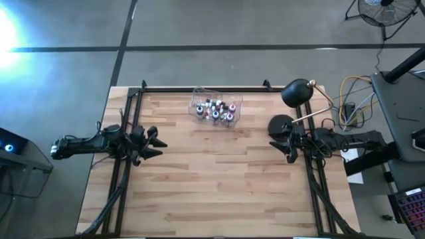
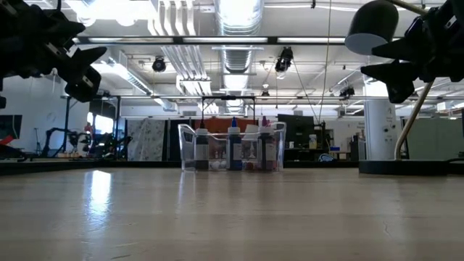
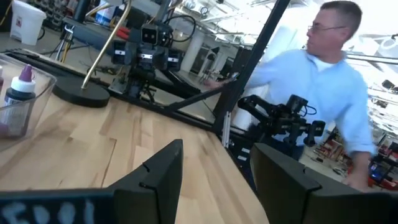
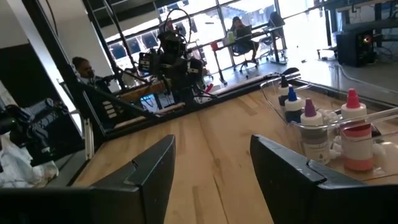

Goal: Pick & Place food coloring
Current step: Return to Home Position

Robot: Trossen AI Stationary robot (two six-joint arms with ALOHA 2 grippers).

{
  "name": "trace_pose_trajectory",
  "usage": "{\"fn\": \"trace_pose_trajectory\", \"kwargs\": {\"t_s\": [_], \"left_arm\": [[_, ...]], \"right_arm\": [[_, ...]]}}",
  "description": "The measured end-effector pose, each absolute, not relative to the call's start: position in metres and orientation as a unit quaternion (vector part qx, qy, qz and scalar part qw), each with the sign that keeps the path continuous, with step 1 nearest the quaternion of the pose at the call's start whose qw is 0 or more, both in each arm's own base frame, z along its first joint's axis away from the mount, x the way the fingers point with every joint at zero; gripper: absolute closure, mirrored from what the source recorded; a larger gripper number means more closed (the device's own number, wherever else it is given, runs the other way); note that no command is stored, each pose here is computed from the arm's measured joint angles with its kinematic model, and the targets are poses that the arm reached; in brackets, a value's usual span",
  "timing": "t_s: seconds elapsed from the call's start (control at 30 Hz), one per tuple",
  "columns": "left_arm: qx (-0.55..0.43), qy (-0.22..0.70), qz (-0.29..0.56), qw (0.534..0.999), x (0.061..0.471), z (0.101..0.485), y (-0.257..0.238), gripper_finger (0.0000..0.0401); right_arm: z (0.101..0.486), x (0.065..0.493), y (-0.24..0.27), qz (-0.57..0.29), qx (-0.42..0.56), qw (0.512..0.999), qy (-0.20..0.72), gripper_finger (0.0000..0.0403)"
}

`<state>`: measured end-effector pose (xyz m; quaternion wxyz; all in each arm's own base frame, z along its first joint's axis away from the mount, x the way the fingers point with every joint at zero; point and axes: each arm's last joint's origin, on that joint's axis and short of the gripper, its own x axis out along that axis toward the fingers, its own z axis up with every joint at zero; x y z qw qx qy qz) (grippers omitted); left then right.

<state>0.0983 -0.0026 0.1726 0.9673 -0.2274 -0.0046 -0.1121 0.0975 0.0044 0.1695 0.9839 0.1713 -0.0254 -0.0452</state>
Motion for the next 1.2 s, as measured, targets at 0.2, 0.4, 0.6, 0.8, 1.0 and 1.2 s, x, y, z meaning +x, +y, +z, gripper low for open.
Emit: {"fn": "trace_pose_trajectory", "kwargs": {"t_s": [0.2, 0.4, 0.6, 0.8, 1.0, 1.2], "left_arm": [[-0.228, 0.001, -0.111, 0.967, 0.0984, 0.1713, -0.0026, 0.0238], [-0.228, 0.002, -0.111, 0.967, 0.0984, 0.1711, -0.0026, 0.0238], [-0.229, 0.002, -0.11, 0.967, 0.0985, 0.1709, -0.0026, 0.0238], [-0.229, 0.003, -0.11, 0.967, 0.0985, 0.1704, -0.0026, 0.0238], [-0.229, 0.003, -0.11, 0.967, 0.0985, 0.1704, -0.0026, 0.0238], [-0.229, 0.004, -0.11, 0.967, 0.0985, 0.1702, -0.0026, 0.0238]], "right_arm": [[0.1695, 0.0975, 0.0044, -0.045, 0.171, 0.984, -0.025, 0.0202], [0.1695, 0.0975, 0.0044, -0.045, 0.171, 0.984, -0.025, 0.0202], [0.1695, 0.0975, 0.0044, -0.045, 0.171, 0.984, -0.025, 0.0202], [0.1695, 0.0975, 0.0044, -0.045, 0.171, 0.984, -0.025, 0.0202], [0.1695, 0.0975, 0.0044, -0.045, 0.171, 0.984, -0.025, 0.0202], [0.1695, 0.0975, 0.0044, -0.045, 0.171, 0.984, -0.025, 0.0202]]}}
